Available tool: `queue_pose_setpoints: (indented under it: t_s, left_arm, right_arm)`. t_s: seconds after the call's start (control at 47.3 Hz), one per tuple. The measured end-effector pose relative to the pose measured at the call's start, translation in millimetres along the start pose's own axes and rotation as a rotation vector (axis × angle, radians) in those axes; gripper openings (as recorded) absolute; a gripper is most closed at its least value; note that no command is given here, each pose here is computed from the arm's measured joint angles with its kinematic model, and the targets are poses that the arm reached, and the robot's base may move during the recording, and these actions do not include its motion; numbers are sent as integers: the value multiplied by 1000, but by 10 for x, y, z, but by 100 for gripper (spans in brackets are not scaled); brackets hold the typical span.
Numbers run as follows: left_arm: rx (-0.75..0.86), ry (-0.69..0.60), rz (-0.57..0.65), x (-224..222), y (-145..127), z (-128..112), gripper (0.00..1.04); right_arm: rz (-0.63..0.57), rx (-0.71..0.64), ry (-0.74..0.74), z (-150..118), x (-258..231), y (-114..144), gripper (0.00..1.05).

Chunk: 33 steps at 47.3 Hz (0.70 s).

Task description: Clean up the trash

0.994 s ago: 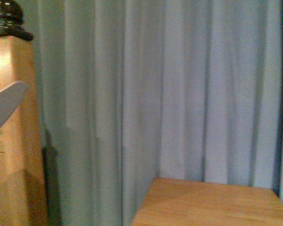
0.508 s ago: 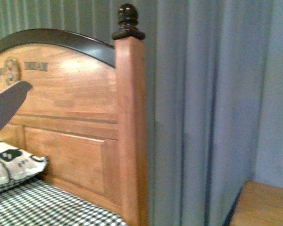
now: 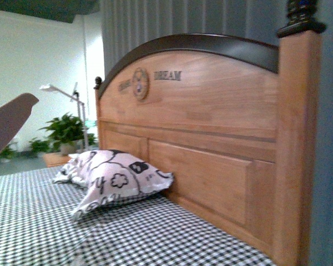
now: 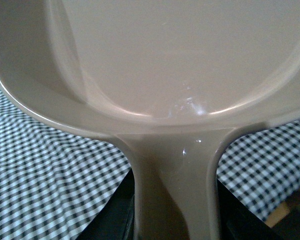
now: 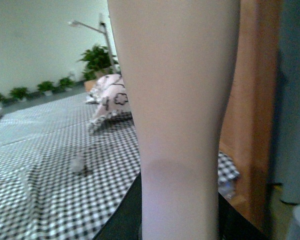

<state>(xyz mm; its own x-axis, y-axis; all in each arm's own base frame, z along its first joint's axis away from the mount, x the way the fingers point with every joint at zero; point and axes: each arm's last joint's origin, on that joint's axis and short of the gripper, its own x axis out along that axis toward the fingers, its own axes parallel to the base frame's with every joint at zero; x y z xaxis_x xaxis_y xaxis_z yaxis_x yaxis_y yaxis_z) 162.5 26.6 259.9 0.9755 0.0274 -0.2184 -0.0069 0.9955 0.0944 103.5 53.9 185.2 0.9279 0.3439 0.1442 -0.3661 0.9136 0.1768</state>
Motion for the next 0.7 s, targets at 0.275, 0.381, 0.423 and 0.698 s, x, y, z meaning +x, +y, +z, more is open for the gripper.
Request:
queue_pose_setpoints:
  t_s: [0.275,0.381,0.423,0.698]
  left_arm:
    - [0,0,0,1,0,-1,26]
    - [0,2,0,4,0,-3,26]
    - [0,0,1,0,0,-1,26]
    - [-4,0,21,-6,12,0,26]
  right_arm:
    - [2,1,0,0,-1,1,17]
    - [4,0,1,-3,0,1,17]
    - [3,0,0,-1,-1,1,17]
    - [10,-3,5,-6,1,5,17]
